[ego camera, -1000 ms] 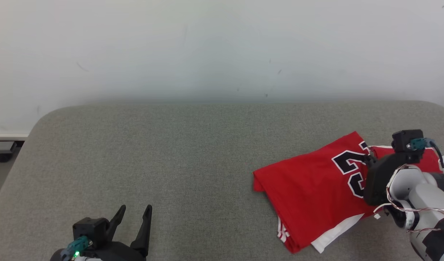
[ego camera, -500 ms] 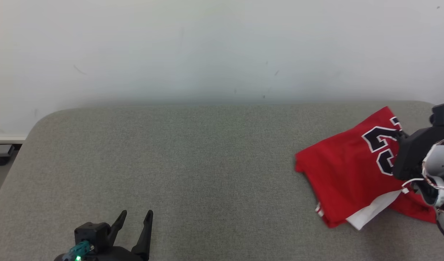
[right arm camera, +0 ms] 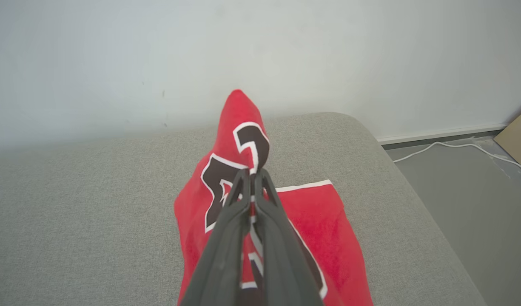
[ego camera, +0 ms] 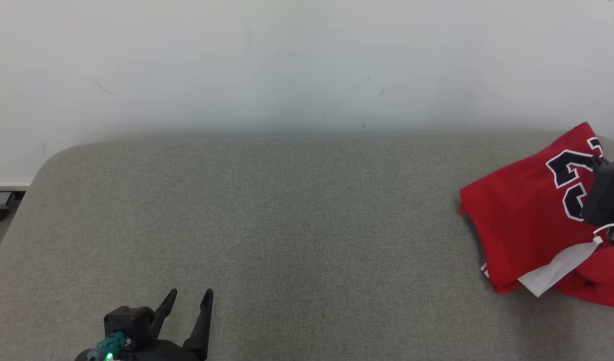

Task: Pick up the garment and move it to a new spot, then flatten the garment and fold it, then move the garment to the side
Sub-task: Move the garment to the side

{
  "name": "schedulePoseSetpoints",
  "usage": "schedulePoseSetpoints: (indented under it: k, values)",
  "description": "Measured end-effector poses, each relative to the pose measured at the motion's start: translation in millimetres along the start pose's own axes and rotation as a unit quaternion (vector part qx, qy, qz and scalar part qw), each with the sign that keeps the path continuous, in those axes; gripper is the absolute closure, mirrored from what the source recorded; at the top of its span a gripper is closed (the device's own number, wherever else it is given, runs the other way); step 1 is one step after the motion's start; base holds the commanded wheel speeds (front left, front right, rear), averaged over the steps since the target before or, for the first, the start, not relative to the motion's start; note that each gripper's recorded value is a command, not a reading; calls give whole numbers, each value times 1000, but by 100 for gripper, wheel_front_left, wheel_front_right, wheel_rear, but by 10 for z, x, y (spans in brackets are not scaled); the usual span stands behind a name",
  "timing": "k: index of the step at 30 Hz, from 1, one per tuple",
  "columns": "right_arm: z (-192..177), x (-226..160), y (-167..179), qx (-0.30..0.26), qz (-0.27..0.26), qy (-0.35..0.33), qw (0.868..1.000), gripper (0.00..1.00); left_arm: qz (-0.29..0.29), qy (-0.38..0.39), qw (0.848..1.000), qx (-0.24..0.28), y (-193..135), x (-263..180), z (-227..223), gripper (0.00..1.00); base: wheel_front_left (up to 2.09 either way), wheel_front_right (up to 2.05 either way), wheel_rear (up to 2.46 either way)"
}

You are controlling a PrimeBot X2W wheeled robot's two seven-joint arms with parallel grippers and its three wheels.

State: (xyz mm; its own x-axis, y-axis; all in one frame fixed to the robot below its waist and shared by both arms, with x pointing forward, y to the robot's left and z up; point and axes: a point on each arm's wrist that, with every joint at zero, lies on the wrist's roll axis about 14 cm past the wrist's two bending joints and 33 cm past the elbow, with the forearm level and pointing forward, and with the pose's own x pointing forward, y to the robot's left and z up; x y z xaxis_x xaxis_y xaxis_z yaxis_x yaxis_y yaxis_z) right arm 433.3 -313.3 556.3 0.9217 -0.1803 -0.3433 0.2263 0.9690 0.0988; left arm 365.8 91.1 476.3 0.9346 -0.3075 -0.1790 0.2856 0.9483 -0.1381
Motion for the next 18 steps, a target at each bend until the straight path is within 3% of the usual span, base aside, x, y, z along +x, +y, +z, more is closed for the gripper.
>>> schedulePoseSetpoints:
  k: [10, 18]
  values:
    - [104, 22, -346, 7, -52, -7, 999, 100, -5, 9, 1000, 1, -3, 67, -33, 0, 0, 0, 0]
    - [-109, 62, -623, 8, -99, 15, 995, 100, -9, 19, 1000, 3, 15, 141, -74, 0, 0, 0, 0]
